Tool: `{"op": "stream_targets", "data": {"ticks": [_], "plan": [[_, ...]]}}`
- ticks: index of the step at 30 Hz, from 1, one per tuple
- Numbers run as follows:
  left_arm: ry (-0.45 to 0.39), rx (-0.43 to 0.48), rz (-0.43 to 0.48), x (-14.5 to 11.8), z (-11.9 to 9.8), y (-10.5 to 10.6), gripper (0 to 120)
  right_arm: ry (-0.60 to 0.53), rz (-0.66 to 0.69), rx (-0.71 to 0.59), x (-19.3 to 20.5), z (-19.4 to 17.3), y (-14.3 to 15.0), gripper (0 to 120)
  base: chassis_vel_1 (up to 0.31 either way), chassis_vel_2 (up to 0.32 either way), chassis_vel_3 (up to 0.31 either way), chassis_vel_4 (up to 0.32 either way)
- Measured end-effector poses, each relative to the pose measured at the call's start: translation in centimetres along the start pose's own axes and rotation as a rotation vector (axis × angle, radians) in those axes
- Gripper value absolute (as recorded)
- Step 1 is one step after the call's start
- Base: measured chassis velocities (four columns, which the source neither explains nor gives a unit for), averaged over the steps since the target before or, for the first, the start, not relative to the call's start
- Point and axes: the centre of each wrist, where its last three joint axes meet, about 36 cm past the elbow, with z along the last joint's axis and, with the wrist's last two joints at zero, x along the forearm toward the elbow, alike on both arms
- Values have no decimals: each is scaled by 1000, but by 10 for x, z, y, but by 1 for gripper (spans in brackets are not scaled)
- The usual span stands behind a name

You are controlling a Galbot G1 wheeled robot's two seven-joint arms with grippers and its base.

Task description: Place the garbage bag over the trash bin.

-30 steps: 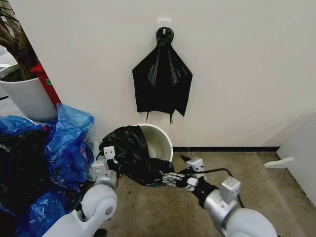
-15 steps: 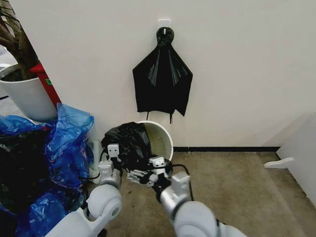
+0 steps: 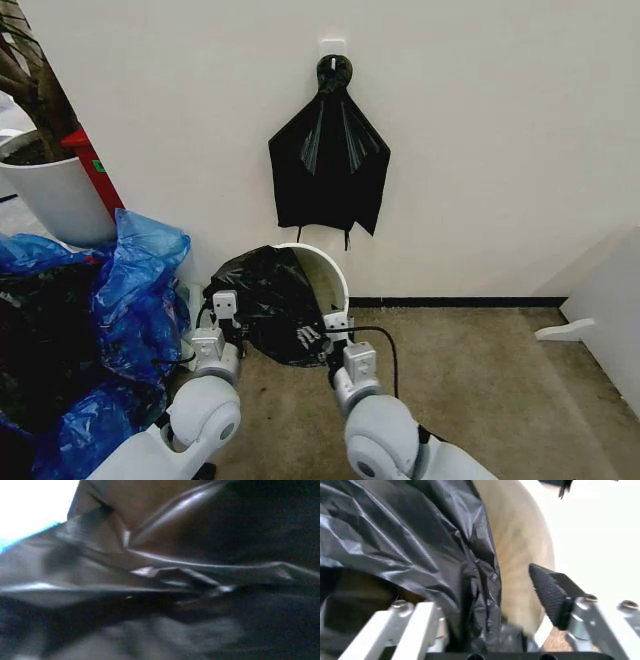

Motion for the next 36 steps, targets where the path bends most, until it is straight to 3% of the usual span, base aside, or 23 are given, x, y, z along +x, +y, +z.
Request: {"op": "stream_targets", "data": {"ticks": [7,10,11,13,16,22,28,36], "plan": [[-29,-103,81,2,14,6,1,-59,16,19,2,-14,-20,20,0,0,0,0],[-29,-103,81,2,14,6,1,-59,16,19,2,-14,-20,20,0,0,0,0],[-60,-166,152,2,20,13,1,-81,33,38,3,-22,-40,5,0,0,0,0],[-77,-186,195,3,21,15,1,-87,34,40,4,-26,-48,0,0,0,0,0],[-108,-216,300,3,22,20,1,-73,14,72,12,-31,-77,0,0,0,0,0],[-158,-299,418,-3,30,30,1,-58,-10,170,22,-42,-125,0,0,0,0,0],[-179,-352,464,-5,38,34,1,-35,-42,147,28,-58,-150,0,0,0,0,0],[-205,-388,533,-5,41,33,1,19,-185,59,25,-60,-178,0,0,0,0,0]]}}
